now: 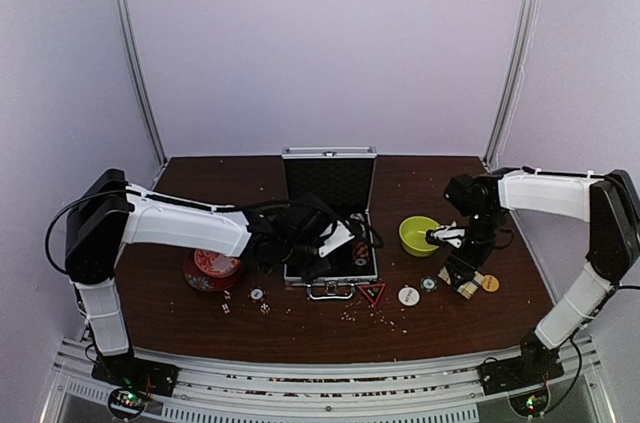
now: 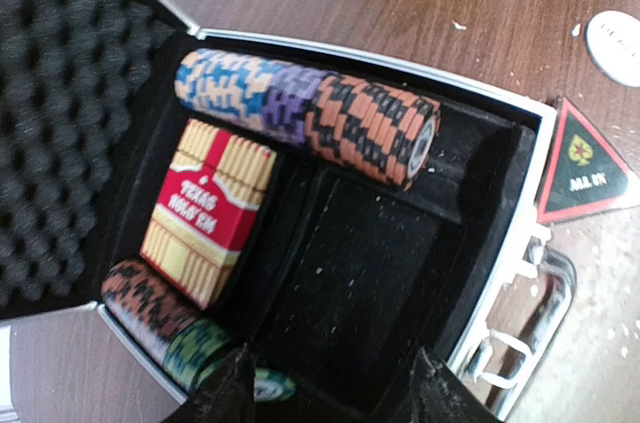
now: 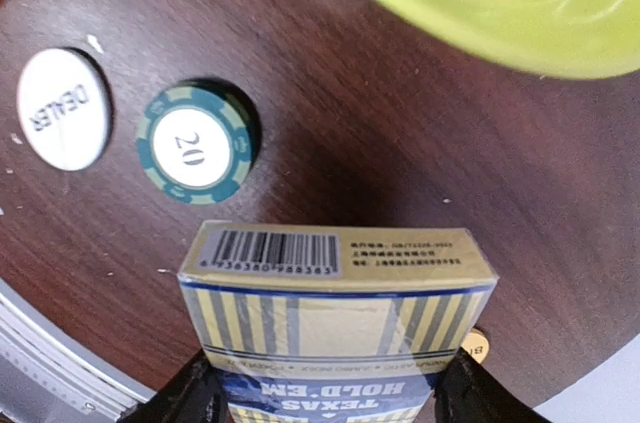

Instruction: Pack up texas hold em set

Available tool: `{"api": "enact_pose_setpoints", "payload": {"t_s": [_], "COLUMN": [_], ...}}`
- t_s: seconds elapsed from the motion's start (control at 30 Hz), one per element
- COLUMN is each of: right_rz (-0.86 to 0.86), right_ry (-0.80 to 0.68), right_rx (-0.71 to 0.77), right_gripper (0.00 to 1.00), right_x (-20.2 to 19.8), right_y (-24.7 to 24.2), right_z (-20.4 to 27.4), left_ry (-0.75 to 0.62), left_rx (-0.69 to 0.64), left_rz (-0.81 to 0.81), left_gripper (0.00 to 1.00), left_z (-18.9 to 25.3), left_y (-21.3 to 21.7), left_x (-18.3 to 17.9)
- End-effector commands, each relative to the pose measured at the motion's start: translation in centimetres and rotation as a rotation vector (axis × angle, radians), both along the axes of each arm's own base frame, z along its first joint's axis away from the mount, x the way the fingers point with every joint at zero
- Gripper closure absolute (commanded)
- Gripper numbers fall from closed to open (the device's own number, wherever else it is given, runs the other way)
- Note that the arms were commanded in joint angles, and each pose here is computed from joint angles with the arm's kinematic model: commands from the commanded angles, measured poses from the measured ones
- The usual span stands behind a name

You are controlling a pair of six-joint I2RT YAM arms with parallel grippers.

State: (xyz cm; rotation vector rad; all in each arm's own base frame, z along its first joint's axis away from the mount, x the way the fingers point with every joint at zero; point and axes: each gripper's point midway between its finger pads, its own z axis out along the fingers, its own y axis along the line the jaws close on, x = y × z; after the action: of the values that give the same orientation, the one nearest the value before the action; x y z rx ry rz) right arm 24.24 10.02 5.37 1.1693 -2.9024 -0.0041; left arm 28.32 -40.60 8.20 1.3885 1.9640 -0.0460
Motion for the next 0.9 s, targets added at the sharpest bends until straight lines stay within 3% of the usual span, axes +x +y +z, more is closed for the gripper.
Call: {"api": "enact_pose_setpoints", "payload": {"t_s": [0.0, 0.4, 0.57, 0.87], "right_rz": [0.082, 0.397, 0.526, 0.699], "right_ry": [-0.085, -0.355, -0.389, -0.406], "right_rx": [0.092, 0.242, 0.275, 0.275], "right_gripper": [0.42, 0.47, 0.48, 0.46], "right_x": [0.9, 6.3, 7.2, 6.9], "right_y": [1.8, 13.0, 18.7, 25.9], "right_z": [4.9, 13.0, 12.6, 10.3], "left_ry": [-0.063, -0.051, -0.040, -0.033], "left_rx": [-0.098, -0.192, -0.305, -0.410], "left_rz": [0.041, 0.353, 0.471, 0.519], "left_gripper": [0.46, 0.44, 0.44, 0.44], "left_z": [4.6, 7.1, 8.7, 10.1], "left_y": [0.7, 9.9, 13.0, 12.9], "left_x": [-0.1, 1.7, 2.9, 3.1]}}
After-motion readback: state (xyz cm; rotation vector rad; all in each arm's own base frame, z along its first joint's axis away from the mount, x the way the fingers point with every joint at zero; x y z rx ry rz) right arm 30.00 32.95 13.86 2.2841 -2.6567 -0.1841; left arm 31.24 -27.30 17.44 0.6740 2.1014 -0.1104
